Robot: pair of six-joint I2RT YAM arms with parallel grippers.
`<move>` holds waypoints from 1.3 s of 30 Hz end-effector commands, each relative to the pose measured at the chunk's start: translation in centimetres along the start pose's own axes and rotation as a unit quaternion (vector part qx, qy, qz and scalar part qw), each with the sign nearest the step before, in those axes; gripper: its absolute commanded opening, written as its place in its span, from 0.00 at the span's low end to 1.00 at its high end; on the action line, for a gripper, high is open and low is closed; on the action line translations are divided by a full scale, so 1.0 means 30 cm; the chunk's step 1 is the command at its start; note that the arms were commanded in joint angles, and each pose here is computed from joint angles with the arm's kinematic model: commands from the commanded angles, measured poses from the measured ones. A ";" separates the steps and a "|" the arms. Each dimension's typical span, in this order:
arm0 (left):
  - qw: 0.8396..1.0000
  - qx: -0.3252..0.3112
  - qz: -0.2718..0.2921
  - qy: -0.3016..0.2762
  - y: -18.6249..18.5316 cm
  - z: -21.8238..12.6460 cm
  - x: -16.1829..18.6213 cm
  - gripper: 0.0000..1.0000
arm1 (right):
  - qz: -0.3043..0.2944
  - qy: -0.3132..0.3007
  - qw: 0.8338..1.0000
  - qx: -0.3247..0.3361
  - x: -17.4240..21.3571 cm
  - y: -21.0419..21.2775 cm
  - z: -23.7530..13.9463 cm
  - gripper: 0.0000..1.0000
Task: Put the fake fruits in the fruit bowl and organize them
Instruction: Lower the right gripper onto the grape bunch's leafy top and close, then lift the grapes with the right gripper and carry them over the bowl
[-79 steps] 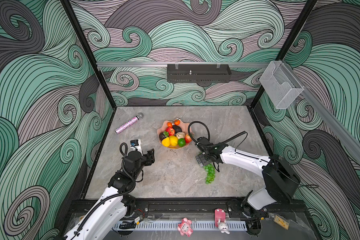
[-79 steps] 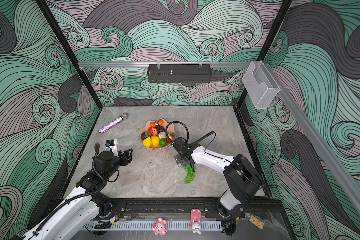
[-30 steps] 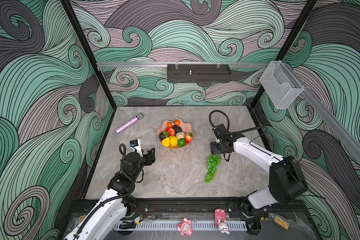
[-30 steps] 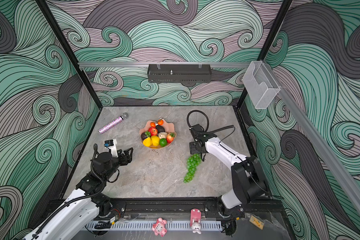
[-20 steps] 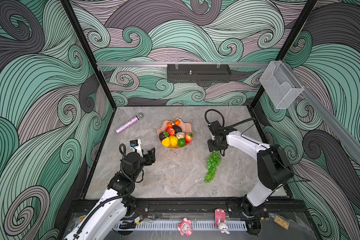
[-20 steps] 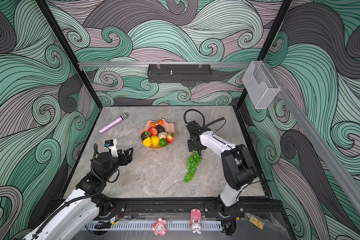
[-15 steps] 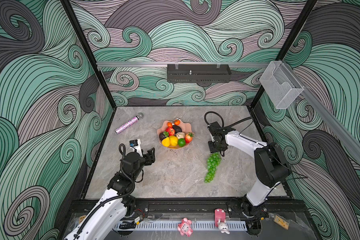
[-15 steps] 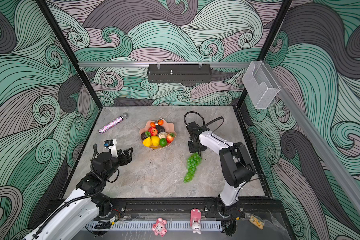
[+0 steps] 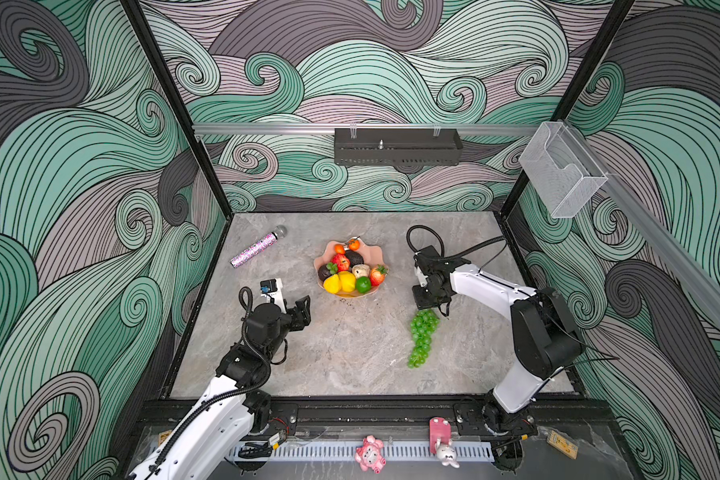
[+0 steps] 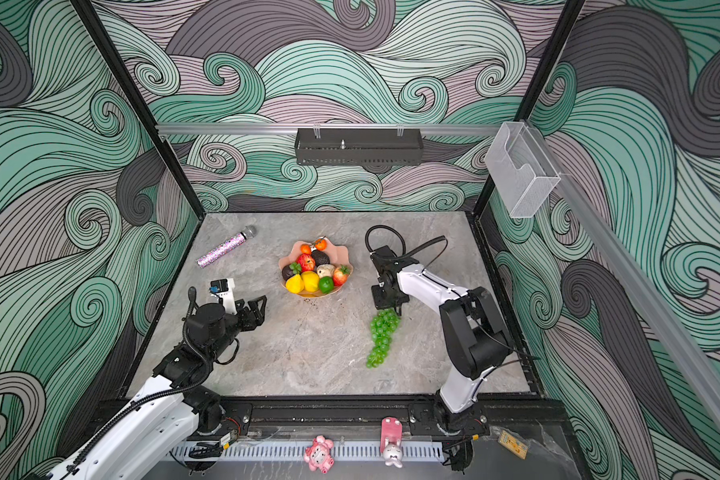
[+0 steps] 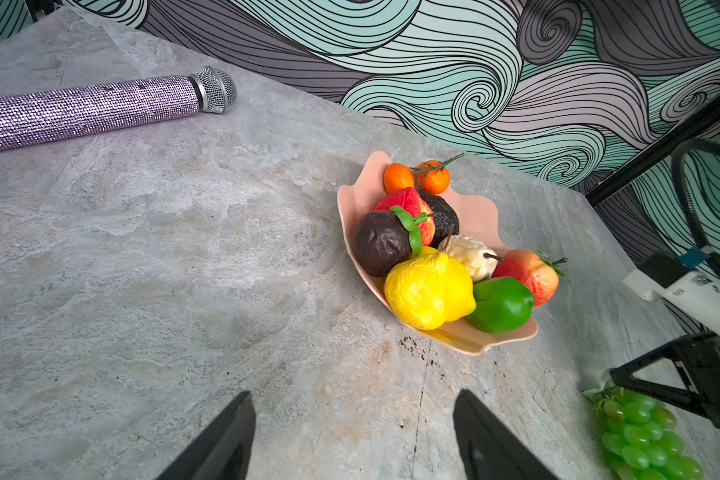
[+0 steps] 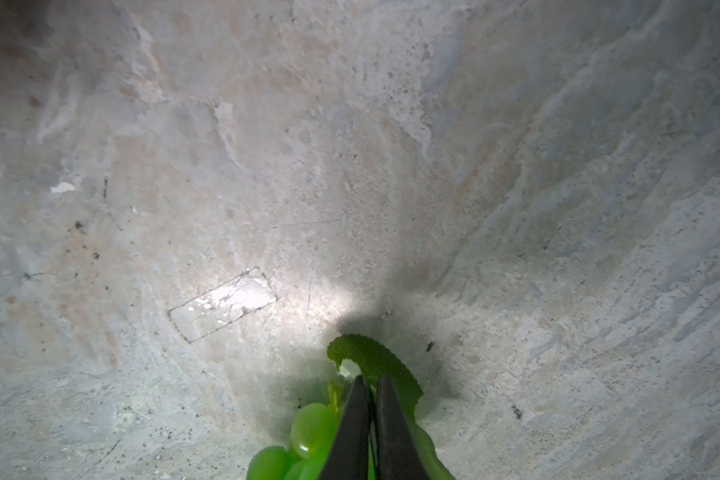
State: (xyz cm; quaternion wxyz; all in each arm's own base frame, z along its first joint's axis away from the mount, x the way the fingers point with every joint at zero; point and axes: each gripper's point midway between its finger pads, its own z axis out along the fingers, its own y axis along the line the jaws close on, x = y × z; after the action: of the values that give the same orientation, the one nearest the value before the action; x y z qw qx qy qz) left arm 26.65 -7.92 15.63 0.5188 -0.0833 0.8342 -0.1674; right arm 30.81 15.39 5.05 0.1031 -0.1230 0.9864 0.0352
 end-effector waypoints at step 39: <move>1.000 0.014 -0.008 -0.007 -0.011 0.002 -0.020 0.89 | -0.141 -0.229 0.960 -0.080 -0.129 0.355 -0.545 0.02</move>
State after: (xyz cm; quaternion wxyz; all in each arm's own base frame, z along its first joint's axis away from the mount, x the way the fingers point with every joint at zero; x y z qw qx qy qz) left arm 26.72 -8.21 15.11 0.5078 -0.0786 0.8402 -0.1734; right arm 27.32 25.41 20.08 0.2910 -0.2595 0.9101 0.1405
